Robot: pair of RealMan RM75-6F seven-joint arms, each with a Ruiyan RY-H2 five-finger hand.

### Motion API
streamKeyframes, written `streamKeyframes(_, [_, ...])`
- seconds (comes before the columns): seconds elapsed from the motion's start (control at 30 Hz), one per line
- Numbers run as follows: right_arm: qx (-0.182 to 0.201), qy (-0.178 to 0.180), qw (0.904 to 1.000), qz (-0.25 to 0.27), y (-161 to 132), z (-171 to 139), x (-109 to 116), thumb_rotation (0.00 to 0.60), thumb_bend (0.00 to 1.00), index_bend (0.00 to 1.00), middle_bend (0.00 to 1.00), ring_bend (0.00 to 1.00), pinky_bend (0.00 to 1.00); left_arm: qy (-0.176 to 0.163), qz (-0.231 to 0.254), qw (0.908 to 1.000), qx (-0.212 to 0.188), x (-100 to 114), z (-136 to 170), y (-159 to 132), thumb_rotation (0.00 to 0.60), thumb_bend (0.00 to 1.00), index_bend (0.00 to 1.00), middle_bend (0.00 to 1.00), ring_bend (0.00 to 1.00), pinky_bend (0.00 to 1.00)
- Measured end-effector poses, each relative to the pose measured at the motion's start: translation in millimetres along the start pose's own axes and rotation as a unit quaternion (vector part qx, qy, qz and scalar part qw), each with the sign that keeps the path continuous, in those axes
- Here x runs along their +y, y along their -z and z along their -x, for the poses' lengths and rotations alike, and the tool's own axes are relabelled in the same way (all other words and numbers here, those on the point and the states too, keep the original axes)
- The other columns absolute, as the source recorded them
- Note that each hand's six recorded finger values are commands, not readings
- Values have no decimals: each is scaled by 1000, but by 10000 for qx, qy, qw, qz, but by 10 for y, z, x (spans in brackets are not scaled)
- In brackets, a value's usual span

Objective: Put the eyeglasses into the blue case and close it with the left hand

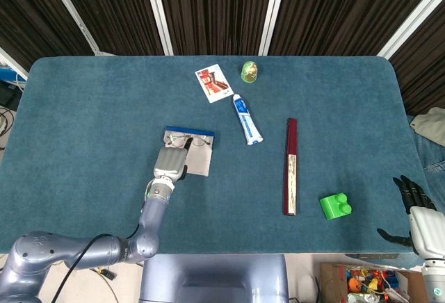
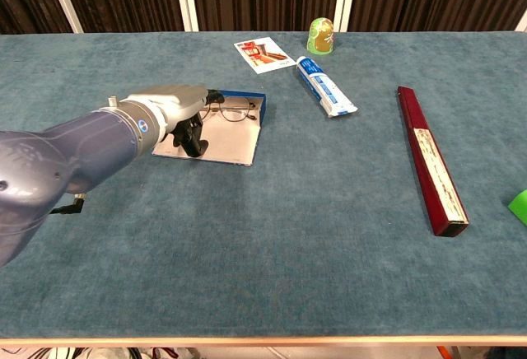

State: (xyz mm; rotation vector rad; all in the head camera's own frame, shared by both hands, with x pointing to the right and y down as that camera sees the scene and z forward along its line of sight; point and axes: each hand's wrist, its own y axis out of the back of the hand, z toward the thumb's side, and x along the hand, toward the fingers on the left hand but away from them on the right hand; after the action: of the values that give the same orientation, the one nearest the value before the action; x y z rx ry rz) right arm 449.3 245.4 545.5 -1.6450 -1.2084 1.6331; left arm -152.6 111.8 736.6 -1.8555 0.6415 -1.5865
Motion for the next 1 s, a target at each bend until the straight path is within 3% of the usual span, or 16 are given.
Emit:
streamKeyframes(0.13, [6, -4, 10000, 6, -3, -2, -2, 600, 108, 0, 0, 2, 168, -227, -109, 9996, -136, 112, 123, 11, 600, 240, 160, 344, 243, 263])
streamKeyframes(0.2, [9, -2, 10000, 8, -5, -4, -2, 600, 108, 0, 0, 2, 168, -344, -205, 9990, -208, 164, 184, 42, 600, 201, 143, 229, 122, 127])
streamKeyframes(0.27, [8, -5, 10000, 13, -5, -6, -2, 600, 108, 0, 0, 2, 168, -432, -326, 9982, -267, 196, 227, 89, 600, 193, 129, 159, 58, 64])
streamKeyframes(0.6, [-21, -51, 10000, 46, -1, -4, -10, 600, 108, 0, 0, 3, 168, -544, -890, 9922, -680, 140, 335, 252, 600, 165, 110, 155, 47, 54])
streamKeyframes(1.0, [-41, -72, 9999, 59, 3, -3, -10, 600, 107, 0, 0, 3, 168, -698, -1358, 9850, -800, 26, 255, 296, 600, 168, 102, 149, 47, 56])
